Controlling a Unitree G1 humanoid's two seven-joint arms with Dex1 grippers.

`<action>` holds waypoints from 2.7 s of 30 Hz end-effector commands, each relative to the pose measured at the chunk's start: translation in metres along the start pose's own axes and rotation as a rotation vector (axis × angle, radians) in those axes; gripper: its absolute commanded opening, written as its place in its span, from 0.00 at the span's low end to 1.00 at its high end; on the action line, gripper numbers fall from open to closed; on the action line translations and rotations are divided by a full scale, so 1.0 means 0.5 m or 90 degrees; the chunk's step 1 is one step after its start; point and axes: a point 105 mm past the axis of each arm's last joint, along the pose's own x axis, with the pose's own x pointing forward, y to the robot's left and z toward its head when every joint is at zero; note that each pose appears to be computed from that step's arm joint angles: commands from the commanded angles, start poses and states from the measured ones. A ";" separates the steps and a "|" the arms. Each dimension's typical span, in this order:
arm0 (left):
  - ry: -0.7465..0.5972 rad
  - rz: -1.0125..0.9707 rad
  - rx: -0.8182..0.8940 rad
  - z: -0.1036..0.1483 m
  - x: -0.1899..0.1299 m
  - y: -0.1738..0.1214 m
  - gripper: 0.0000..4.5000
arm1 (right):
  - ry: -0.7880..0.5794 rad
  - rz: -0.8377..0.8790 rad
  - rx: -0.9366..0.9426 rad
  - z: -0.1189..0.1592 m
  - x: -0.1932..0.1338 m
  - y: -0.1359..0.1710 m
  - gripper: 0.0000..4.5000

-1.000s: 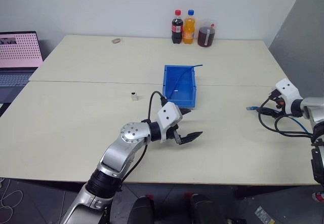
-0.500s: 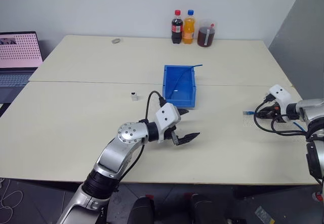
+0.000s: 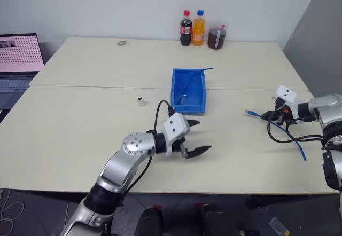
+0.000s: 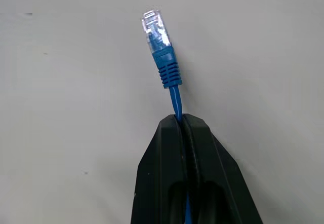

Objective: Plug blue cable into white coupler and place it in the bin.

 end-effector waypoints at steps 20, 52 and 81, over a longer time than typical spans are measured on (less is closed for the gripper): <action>0.142 0.217 -0.031 -0.116 -0.288 0.106 1.00 | -0.153 0.206 -0.254 0.272 0.244 0.271 0.01; 0.167 0.017 0.078 -0.125 -0.074 0.156 1.00 | -0.281 0.077 0.152 0.193 0.092 0.364 0.86; 0.194 -0.028 0.078 -0.118 -0.074 0.147 0.05 | -0.317 0.092 0.134 0.188 0.065 0.406 0.88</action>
